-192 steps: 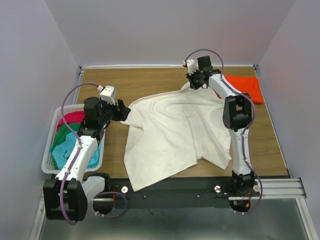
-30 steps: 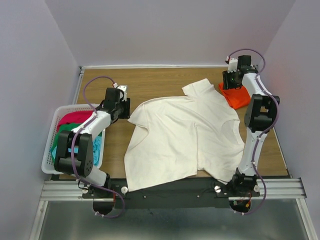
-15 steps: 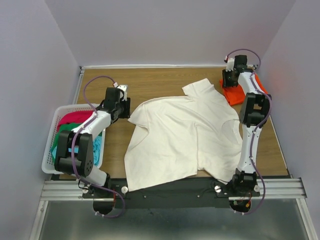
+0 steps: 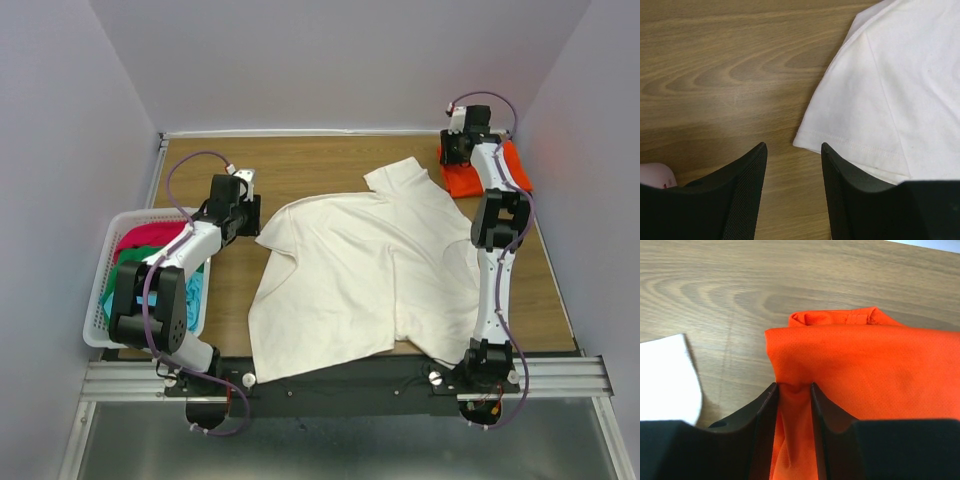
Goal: Fold and stack the t-shirts
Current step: Flatten the tshirt out
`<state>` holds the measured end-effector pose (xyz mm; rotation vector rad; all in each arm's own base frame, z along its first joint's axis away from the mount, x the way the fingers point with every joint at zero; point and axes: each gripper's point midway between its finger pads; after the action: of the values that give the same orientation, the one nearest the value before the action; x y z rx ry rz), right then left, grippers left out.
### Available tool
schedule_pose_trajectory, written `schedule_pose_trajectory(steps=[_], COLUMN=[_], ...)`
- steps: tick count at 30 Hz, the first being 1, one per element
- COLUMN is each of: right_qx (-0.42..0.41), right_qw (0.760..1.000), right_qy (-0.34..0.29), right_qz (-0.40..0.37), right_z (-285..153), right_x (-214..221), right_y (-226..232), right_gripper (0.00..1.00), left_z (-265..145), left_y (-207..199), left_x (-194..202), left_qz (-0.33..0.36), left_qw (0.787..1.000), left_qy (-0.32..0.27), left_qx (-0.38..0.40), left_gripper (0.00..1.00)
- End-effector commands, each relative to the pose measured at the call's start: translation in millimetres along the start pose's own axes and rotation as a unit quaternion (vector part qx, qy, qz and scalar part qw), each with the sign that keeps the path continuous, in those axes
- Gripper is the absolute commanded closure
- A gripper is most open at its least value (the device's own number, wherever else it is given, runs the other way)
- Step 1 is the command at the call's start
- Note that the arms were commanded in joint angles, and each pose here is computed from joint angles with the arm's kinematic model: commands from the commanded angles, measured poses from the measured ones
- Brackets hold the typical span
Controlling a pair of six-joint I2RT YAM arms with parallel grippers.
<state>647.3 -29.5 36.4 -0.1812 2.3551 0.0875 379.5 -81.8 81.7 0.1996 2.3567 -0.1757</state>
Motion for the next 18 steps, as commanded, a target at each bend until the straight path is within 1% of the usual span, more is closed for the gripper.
schedule_pose_trajectory(steps=[1,2,3,4,5,7,14,18], right_qx=[-0.057,-0.063,-0.074,-0.076,-0.08,-0.076,-0.039,-0.029], right_qw=[0.998,0.997,0.997,0.996,0.996,0.996,0.999,0.999], right_qy=[-0.037,-0.044,-0.038,-0.049,-0.039,-0.043,-0.025,-0.017], right_qz=[-0.004,-0.005,-0.002,-0.004,0.001,0.002,0.009,0.014], right_z=[-28,-37,-40,-53,-54,-64,-67,-58], right_x=[-31,-38,-33,-43,-35,-39,-25,-18], right_y=[27,30,35,37,40,40,28,23], right_gripper=[0.6,0.59,0.59,0.59,0.59,0.59,0.59,0.6], left_z=[2,2,1,2,2,0,-2,-2], left_y=[-3,-2,-3,-4,-3,-5,-6,-6], left_x=[-18,-19,-21,-21,-20,-22,-13,-13], left_qz=[0.0,0.0,0.0,0.0,0.001,0.002,0.001,0.002], left_qw=[1.0,1.0,1.0,1.0,1.0,1.0,1.0,1.0], left_qy=[-0.022,-0.023,-0.024,-0.023,-0.022,-0.026,-0.022,-0.022], left_qx=[0.005,0.005,0.006,0.007,0.007,0.012,0.015,0.015], left_gripper=[0.44,0.44,0.44,0.44,0.44,0.44,0.44,0.44])
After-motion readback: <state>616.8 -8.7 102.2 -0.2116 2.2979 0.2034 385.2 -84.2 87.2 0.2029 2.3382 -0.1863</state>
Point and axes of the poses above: each gripper's point midway between its finger pads, its own z axis out along the fingers, its own y axis along the line the jaws close on, x = y × z, and after that the axes turned 3 degrees about z, right-handed
